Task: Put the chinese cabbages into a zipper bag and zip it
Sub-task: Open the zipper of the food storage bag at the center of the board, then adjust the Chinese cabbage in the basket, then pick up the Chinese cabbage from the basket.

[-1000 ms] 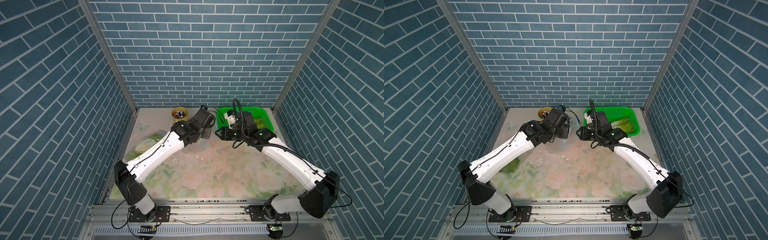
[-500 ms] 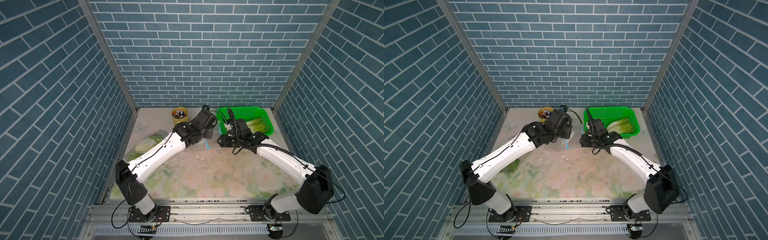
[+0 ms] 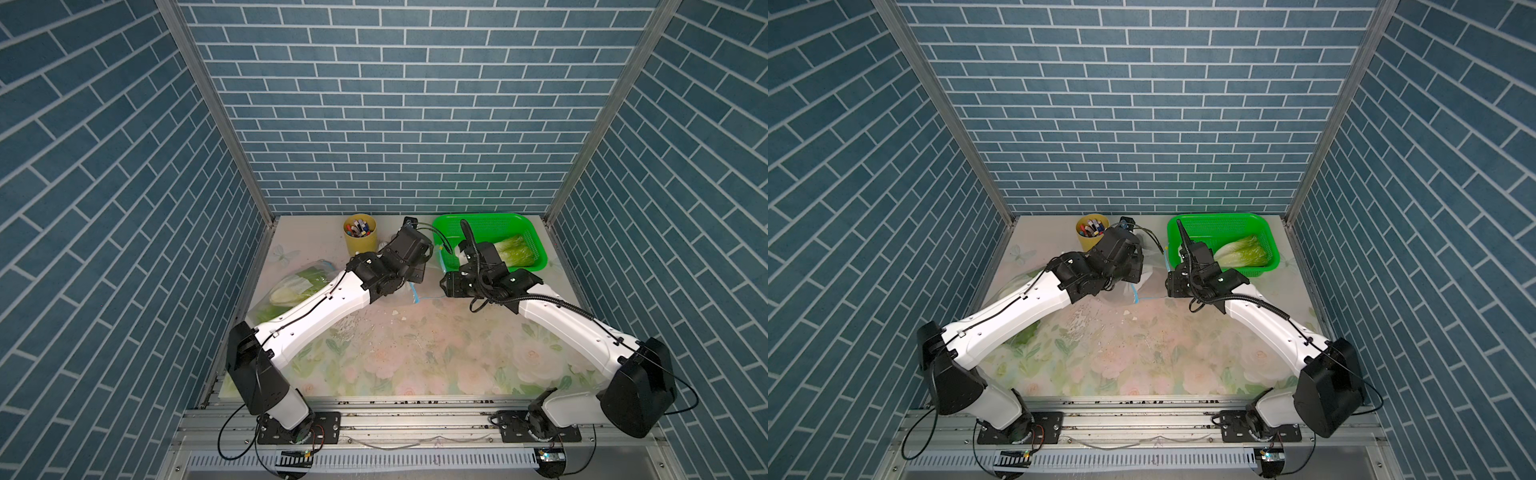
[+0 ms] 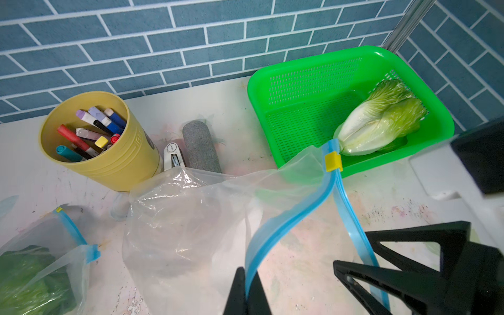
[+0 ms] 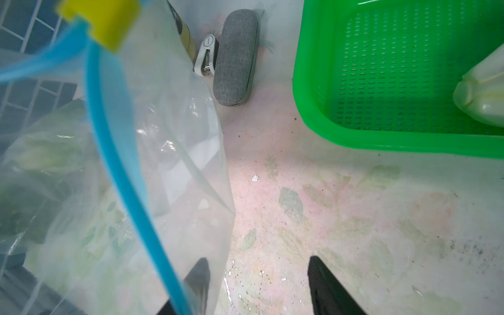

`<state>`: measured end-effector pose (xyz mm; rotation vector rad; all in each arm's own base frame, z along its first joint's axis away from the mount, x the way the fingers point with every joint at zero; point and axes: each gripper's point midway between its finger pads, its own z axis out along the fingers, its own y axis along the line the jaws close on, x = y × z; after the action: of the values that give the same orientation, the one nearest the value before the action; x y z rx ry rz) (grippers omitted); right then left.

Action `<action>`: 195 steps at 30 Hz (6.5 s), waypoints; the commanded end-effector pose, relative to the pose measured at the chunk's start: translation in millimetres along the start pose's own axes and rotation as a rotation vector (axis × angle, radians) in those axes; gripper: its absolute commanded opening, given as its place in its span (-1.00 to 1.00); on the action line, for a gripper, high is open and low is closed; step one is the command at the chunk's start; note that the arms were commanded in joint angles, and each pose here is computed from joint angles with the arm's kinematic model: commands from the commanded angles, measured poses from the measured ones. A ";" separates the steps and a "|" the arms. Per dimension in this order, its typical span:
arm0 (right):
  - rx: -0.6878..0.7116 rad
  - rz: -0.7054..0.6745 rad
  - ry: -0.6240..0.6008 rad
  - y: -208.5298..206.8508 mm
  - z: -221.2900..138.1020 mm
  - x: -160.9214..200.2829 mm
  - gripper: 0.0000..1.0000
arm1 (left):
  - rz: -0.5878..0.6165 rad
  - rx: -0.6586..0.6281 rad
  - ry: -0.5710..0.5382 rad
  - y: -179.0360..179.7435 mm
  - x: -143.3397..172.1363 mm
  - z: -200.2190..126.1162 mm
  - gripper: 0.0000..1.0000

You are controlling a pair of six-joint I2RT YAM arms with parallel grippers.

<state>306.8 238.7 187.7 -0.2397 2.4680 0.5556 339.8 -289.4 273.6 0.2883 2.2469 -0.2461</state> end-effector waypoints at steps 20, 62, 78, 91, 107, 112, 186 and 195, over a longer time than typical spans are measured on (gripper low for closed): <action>-0.140 -0.046 -0.101 25.4 -28.6 -20.4 0.21 | -0.019 -0.002 -0.035 -4.1 -3.7 3.8 -1.00; 0.323 0.553 -0.295 -257.9 -45.1 -131.3 0.48 | -0.009 0.120 0.002 -34.7 8.2 30.6 -1.00; 0.341 0.595 -0.175 -326.2 16.5 -142.0 0.53 | -0.034 0.113 0.001 -33.2 9.2 31.6 -1.00; 0.148 0.606 -0.103 -258.7 50.5 -126.1 0.55 | -0.039 0.116 0.006 -33.5 12.8 32.5 -1.00; 0.217 0.510 -0.164 -247.8 8.1 -135.6 0.56 | -0.042 0.127 0.013 -39.3 12.9 34.1 -1.00; 0.270 0.501 -0.127 -280.0 22.7 -141.3 0.57 | -0.041 0.128 0.012 -40.5 12.2 34.2 -1.00; -0.222 0.418 -0.163 -150.6 56.3 -167.8 -1.00 | -0.026 0.117 0.014 -46.8 10.2 37.5 -1.00; -0.144 0.327 -0.294 -124.4 -1.7 -176.3 -1.00 | -0.025 0.089 -0.001 -38.7 8.2 32.3 -1.00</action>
<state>493.0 129.5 219.9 0.2316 2.2729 0.8949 348.7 -341.7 242.5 0.3206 2.2529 -0.3856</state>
